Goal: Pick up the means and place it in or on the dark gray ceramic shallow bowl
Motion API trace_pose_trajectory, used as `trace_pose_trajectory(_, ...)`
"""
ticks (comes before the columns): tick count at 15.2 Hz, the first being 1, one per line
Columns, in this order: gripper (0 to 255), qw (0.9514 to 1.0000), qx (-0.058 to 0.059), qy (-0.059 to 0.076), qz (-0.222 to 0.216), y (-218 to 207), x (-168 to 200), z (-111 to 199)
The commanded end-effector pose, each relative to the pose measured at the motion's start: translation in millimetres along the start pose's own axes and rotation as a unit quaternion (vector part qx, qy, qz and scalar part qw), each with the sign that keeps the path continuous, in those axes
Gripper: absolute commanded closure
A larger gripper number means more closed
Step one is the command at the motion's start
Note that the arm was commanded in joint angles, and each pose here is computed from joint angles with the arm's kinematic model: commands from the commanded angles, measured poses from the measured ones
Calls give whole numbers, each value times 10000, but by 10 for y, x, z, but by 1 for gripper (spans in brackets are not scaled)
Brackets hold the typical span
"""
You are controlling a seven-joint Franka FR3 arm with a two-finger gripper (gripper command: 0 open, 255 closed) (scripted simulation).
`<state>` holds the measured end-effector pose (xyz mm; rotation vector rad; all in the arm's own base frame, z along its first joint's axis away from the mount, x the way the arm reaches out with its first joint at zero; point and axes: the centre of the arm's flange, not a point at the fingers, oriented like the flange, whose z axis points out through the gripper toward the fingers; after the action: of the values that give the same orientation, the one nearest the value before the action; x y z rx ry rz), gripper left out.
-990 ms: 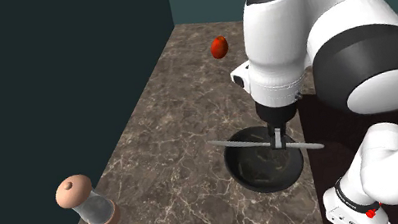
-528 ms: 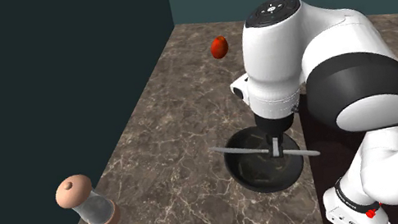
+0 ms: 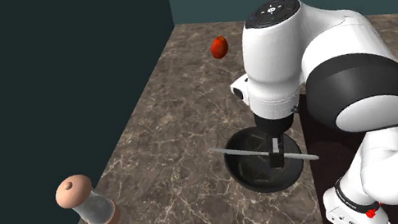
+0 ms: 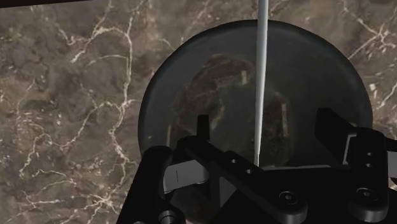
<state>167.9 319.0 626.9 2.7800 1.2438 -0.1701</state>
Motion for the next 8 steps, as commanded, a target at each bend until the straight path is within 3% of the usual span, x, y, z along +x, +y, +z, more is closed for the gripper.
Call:
trace_pose_trajectory(1, 0, 10000, 0, 0, 0, 0, 0, 0)
trace_pose_trajectory(3, 0, 10000, 0, 0, 0, 0, 0, 0)
trace_pose_trajectory(7, 0, 10000, 0, 0, 0, 0, 0, -500)
trace_pose_trajectory(8, 0, 10000, 0, 0, 0, 0, 0, -500)
